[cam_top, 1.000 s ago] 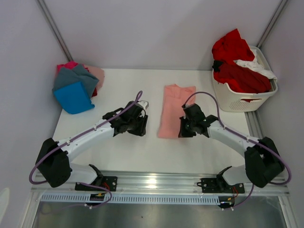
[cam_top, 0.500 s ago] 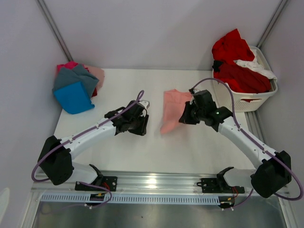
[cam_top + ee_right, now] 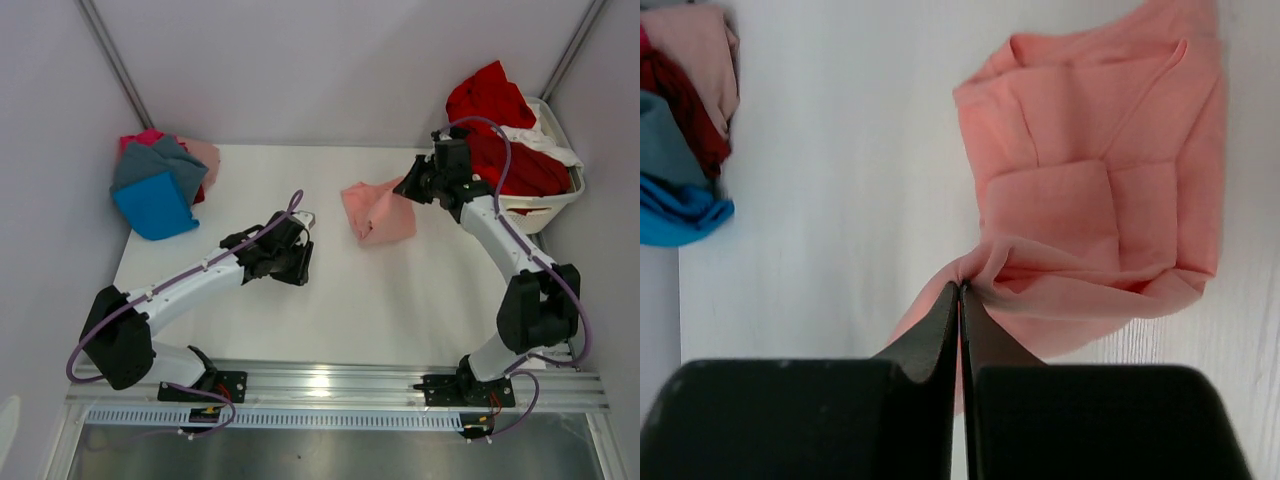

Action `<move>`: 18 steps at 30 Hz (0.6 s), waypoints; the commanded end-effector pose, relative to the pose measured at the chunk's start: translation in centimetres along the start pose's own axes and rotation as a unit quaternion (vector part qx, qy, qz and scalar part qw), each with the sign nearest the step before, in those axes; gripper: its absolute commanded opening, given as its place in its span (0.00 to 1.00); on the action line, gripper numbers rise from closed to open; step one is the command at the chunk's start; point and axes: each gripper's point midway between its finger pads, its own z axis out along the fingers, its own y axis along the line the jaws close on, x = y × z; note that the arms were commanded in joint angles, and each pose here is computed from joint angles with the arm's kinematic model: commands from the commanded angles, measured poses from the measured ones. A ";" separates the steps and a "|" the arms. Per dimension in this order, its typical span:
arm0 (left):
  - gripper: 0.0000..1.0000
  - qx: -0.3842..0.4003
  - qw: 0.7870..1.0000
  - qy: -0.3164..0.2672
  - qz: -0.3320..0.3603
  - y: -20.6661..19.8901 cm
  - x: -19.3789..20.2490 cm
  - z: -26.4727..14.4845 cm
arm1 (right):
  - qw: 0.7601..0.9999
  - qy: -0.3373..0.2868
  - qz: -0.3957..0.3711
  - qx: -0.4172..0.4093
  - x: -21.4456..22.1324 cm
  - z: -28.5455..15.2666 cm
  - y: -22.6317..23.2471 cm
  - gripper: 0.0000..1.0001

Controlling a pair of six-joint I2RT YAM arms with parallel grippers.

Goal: Fold and stack the t-shirts
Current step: Fold the long partially folded tshirt into a neat square

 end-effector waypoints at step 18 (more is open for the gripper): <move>0.43 0.007 1.000 -0.019 0.009 0.0 -0.9 -0.8 | 0.990 -0.104 0.029 -0.087 -16.0 13.5 3.6 0.00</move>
